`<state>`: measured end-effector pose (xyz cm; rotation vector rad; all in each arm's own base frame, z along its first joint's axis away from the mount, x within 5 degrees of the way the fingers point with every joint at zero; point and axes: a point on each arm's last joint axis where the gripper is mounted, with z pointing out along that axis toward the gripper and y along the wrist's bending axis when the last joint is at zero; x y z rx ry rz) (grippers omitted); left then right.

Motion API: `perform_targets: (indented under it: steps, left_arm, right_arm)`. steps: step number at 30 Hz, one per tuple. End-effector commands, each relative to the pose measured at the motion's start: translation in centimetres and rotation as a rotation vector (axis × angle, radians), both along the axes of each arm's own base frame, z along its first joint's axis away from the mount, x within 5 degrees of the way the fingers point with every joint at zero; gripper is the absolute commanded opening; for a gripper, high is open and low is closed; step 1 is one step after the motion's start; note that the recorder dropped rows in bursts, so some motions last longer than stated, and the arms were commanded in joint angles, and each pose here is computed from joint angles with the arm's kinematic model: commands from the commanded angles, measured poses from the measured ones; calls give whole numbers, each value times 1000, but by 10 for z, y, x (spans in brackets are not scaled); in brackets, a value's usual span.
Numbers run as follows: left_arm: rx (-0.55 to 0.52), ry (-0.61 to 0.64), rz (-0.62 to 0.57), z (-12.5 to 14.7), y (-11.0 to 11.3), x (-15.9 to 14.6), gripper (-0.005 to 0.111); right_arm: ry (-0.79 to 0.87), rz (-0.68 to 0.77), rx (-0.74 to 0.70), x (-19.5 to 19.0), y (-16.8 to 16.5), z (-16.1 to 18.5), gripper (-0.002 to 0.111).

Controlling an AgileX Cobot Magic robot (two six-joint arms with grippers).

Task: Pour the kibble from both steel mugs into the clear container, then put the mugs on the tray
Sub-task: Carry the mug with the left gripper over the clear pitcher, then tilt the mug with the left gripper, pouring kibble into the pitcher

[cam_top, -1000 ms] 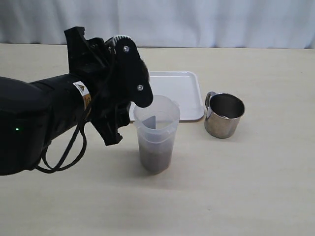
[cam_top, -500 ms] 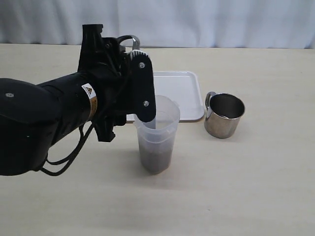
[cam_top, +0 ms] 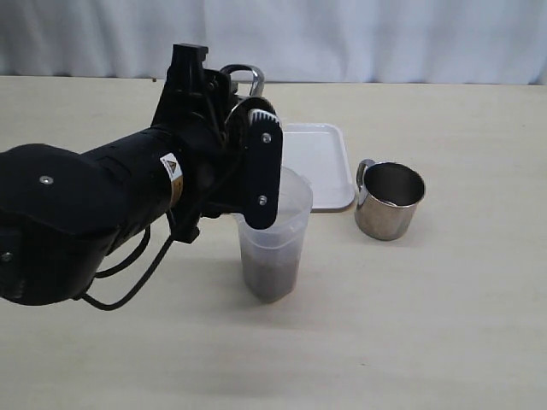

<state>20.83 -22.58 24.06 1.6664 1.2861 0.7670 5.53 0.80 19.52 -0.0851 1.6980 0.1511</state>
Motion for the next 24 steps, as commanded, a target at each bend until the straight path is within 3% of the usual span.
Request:
perform_targets:
  steps: [1, 24]
  left_arm:
    - [26, -42, -14, 1, -2, 2, 0]
    - [52, -48, -37, 0, 2, 9, 0]
  right_arm:
    - [0, 4, -5, 0, 0, -1, 5]
    - [0, 4, -5, 0, 0, -1, 5]
